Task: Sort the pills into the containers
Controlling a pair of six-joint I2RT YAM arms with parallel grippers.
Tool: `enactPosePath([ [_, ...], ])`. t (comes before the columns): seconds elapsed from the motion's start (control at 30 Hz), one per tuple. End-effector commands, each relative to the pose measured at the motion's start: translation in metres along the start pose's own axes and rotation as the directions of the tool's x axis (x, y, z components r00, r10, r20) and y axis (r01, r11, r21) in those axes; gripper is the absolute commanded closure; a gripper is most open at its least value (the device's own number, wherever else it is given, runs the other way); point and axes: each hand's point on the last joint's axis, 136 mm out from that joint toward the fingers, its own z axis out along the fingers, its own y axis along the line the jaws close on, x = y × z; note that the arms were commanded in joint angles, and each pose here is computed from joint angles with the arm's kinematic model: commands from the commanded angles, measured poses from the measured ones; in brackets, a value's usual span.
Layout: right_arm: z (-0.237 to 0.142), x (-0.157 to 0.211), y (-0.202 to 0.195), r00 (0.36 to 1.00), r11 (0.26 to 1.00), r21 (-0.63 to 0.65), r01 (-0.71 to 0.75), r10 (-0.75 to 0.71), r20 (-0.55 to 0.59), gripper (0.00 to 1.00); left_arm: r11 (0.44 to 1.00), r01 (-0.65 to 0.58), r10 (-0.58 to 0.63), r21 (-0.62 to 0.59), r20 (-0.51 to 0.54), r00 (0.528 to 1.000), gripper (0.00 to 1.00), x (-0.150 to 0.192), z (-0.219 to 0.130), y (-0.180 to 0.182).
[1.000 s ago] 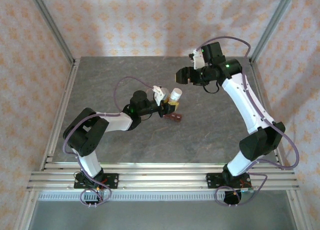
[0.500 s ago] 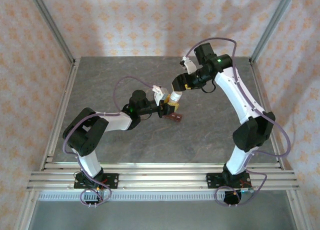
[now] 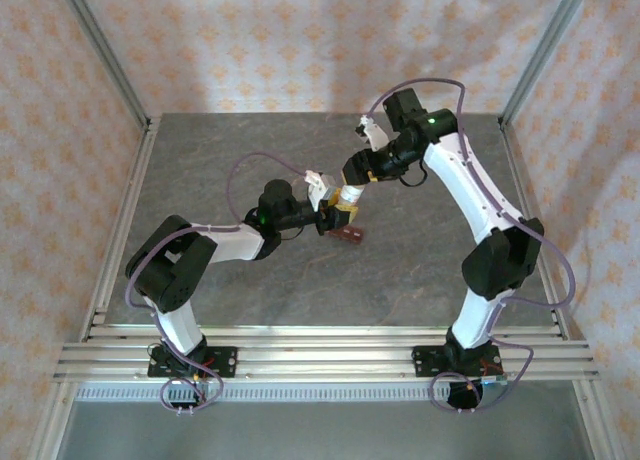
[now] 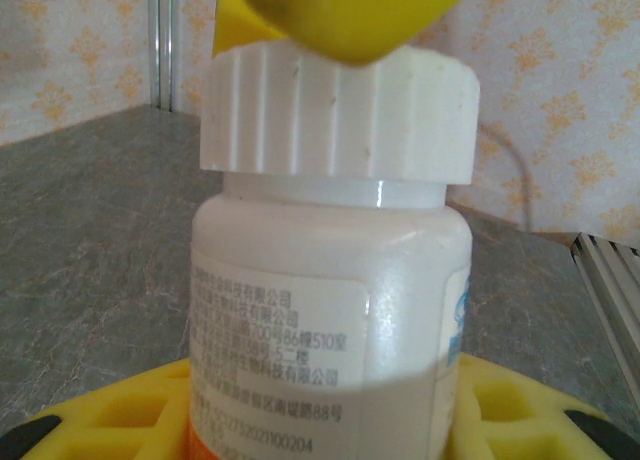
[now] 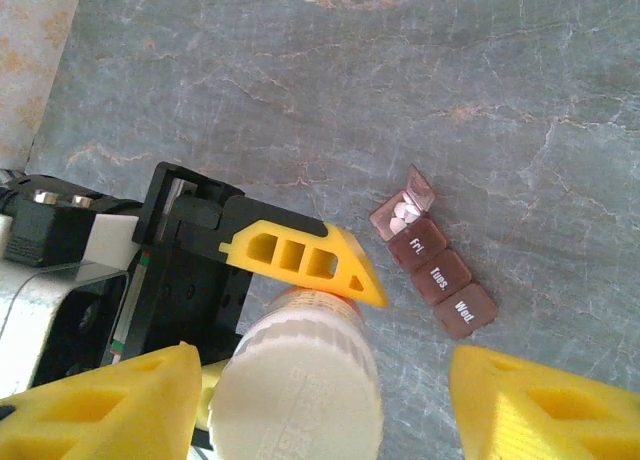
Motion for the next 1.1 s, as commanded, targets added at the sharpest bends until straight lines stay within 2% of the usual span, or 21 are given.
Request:
enactPosePath([
  [0.0,0.006,0.004,0.002,1.0,1.0,-0.016,0.004,-0.005,-0.025,0.34,0.998,-0.058,0.055,0.029,0.094,0.994,1.0,-0.039,-0.004,-0.009],
  [0.3,0.013,0.01,-0.001,0.999,1.0,-0.02,-0.011,0.01,-0.043,0.43,0.998,-0.058,0.056,0.024,0.095,0.994,1.0,-0.04,-0.003,-0.008],
  [0.5,0.016,0.012,-0.001,0.999,0.999,-0.025,-0.034,0.033,-0.021,0.62,0.997,-0.077,0.074,0.019,0.12,0.99,1.0,-0.046,-0.004,-0.009],
  [0.73,0.025,0.01,-0.018,0.97,0.971,0.024,-0.239,0.238,0.06,0.68,0.991,-0.111,0.12,-0.07,0.139,0.983,1.0,-0.05,-0.009,0.001],
  [0.9,0.033,0.01,-0.029,0.885,0.89,0.065,-0.451,0.437,0.16,0.68,0.968,-0.172,0.196,-0.183,0.122,0.973,1.0,-0.048,-0.012,0.008],
  [1.07,0.048,0.013,-0.02,0.849,0.856,0.074,-0.512,0.491,0.197,0.67,0.961,-0.183,0.211,-0.209,0.118,0.97,1.0,-0.044,-0.011,0.009],
])
